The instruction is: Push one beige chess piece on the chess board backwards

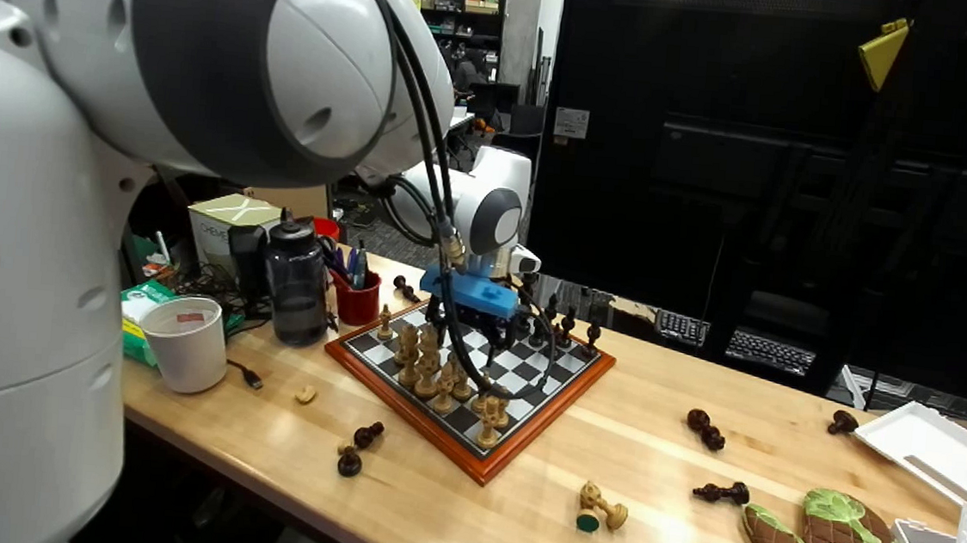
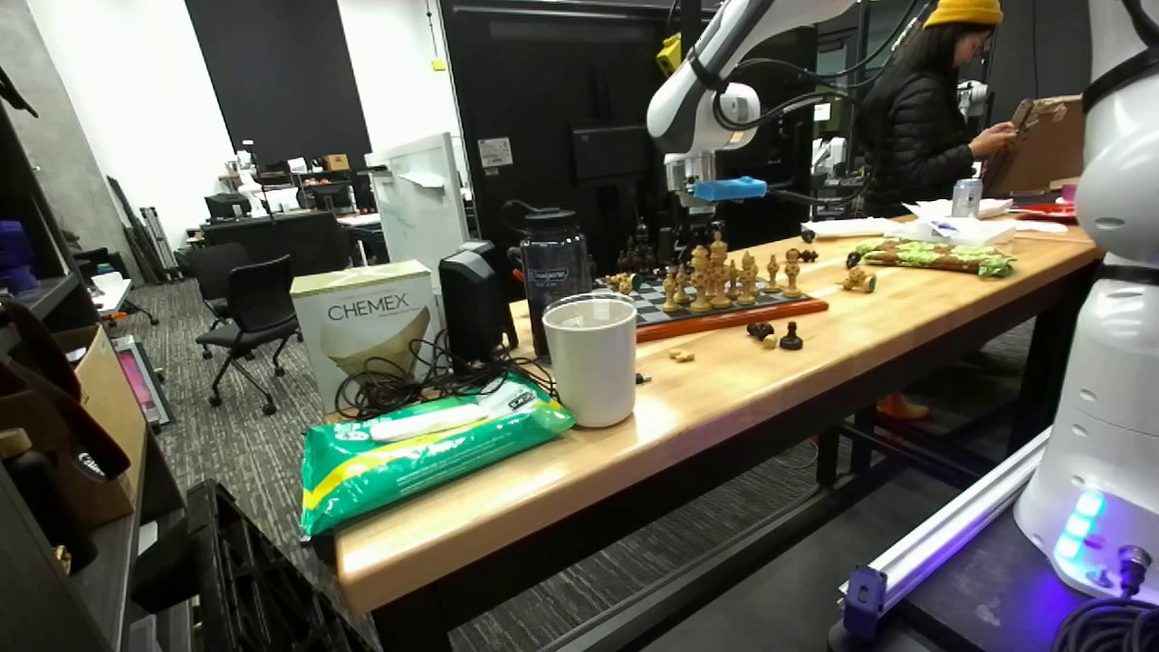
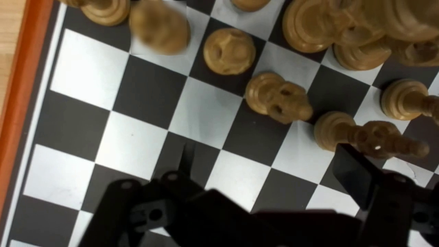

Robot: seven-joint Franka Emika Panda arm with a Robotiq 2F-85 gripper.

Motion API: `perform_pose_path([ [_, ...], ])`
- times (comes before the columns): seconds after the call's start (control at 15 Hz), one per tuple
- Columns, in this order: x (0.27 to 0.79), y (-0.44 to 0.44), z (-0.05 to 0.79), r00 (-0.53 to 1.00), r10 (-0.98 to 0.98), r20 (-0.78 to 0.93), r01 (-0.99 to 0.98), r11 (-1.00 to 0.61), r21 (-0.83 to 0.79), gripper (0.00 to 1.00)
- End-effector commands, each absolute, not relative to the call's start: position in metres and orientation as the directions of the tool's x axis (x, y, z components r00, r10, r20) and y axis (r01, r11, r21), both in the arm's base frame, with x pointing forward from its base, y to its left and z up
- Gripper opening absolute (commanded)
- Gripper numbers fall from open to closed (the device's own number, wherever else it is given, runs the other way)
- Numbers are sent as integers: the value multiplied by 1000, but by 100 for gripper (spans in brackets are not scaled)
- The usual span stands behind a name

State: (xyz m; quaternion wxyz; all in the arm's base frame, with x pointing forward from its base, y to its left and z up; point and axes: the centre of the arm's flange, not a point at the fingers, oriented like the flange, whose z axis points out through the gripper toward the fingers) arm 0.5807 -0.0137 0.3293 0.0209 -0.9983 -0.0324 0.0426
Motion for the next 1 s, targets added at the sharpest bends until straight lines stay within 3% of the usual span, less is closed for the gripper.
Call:
perform_pose_path([
  [0.0, 582, -15, 335, 991, 90, -100, 83, -994, -70, 100],
  [0.93, 582, -24, 334, 989, 73, -126, 64, -995, -72, 100],
])
